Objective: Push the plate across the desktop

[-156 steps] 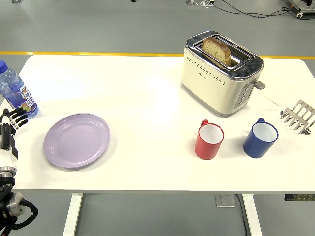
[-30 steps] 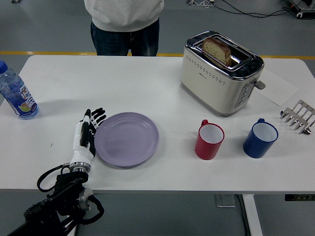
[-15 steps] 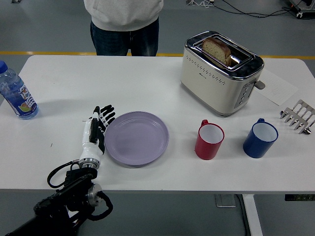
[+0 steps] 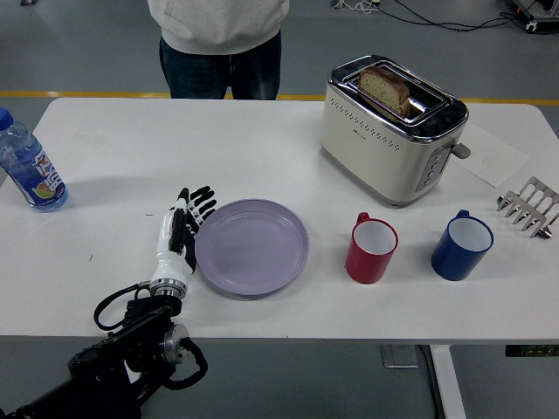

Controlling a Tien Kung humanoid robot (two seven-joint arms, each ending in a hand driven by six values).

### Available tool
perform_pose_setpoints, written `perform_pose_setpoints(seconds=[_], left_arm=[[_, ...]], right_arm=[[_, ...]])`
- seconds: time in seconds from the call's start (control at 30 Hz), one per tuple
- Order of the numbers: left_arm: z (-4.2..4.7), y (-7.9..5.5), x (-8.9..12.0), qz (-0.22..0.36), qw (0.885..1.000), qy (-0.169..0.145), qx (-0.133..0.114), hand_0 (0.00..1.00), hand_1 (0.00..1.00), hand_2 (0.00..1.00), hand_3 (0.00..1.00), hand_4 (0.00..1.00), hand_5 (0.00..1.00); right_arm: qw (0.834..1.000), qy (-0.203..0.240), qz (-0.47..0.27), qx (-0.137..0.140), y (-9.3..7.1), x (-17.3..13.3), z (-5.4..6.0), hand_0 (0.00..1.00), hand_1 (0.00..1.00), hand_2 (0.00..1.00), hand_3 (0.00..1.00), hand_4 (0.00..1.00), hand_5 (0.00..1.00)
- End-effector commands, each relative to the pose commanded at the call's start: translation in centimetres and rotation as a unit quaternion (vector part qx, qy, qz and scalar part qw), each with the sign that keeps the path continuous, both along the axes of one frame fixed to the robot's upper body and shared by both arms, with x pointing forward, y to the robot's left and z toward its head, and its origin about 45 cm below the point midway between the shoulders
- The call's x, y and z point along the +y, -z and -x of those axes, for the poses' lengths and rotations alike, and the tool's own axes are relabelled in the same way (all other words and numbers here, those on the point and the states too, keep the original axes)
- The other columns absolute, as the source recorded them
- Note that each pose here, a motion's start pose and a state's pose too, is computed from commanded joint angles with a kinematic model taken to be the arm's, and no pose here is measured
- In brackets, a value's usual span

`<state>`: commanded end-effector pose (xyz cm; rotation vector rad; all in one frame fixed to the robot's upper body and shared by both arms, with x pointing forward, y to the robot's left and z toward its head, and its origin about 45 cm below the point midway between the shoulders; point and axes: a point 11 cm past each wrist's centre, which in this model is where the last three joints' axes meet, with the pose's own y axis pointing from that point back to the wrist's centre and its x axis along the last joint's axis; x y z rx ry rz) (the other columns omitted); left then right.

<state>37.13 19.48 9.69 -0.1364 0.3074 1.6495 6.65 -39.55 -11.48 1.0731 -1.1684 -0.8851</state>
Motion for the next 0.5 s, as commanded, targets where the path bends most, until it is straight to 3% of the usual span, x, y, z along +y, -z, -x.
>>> perform_pose_setpoints(seconds=[0.5], left_arm=[[-0.84,-0.72,0.22,-0.001,1.0,-0.005,-0.008,0.731,0.74,0.727,0.656,0.491,0.998]], right_arm=[[1.0,-0.001,-0.002,-0.002,0.01,0.24,-0.32,0.707,0.717,0.717,0.625,0.523,0.245]])
